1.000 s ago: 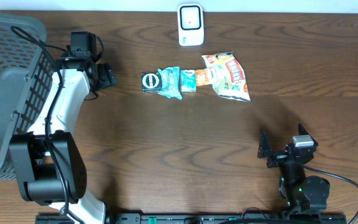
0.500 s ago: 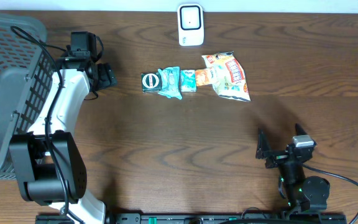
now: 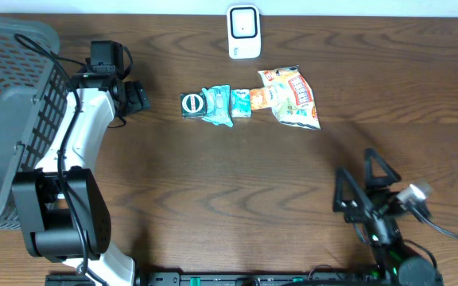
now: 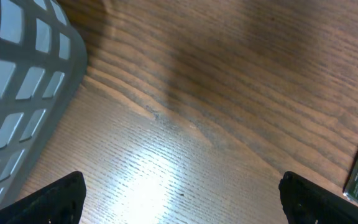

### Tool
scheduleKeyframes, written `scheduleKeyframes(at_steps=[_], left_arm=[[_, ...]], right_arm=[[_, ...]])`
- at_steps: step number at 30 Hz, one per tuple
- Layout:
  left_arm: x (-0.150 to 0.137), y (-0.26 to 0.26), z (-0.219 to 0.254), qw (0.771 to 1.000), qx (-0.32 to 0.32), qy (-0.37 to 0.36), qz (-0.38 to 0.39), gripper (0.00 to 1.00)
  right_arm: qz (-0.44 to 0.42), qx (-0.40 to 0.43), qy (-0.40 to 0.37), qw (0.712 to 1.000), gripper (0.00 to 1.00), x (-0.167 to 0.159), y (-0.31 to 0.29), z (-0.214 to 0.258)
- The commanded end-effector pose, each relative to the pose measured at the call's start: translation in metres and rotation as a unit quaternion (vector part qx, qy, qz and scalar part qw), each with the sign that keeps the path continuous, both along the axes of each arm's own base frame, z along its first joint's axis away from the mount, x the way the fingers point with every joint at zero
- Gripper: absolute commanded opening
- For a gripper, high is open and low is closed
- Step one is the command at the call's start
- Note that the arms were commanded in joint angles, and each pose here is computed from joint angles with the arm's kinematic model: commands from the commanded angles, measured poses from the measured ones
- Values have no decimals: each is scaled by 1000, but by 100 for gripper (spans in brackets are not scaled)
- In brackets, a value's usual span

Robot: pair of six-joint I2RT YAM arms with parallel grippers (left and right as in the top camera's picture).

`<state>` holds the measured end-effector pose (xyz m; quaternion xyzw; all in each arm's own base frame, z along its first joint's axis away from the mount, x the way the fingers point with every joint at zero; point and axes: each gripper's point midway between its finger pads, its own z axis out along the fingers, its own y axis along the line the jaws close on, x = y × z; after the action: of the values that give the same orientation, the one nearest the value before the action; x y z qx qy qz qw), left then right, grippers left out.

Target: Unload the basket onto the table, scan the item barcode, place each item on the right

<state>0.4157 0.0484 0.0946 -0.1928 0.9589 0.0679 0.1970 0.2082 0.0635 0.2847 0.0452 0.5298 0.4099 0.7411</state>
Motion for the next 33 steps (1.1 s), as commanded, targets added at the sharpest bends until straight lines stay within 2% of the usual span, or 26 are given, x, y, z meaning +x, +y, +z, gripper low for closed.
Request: scheduleKeyframes(at_steps=[1, 4, 7, 12, 15, 17, 23, 28, 33], left_arm=[[-2, 0, -2, 1000, 4, 5, -7, 98], [-2, 0, -2, 1000, 4, 5, -7, 98], [-2, 0, -2, 1000, 4, 5, -7, 97], [-2, 0, -2, 1000, 4, 5, -7, 98], [-2, 0, -2, 1000, 4, 5, -7, 98], [-2, 0, -2, 1000, 4, 5, -7, 97], [-2, 0, -2, 1000, 4, 5, -7, 98], [-2, 0, -2, 1000, 4, 5, -7, 98], [-2, 0, -2, 1000, 4, 5, -7, 97]], right_arm=[[10, 61, -63, 996, 99, -19, -7, 34], [-21, 88, -133, 987, 99, -38, -22, 66], [-47, 84, -153, 984, 99, -46, -29, 87], [-89, 9, -159, 983, 99, -48, -25, 133], [-108, -77, -145, 981, 99, -34, -15, 164], [-88, -159, -84, 980, 99, -1, 0, 178], [-33, -226, 78, 971, 99, 67, 13, 163], [96, -253, 188, 944, 99, 94, 43, 133], [194, -235, 264, 915, 99, 109, 63, 93]])
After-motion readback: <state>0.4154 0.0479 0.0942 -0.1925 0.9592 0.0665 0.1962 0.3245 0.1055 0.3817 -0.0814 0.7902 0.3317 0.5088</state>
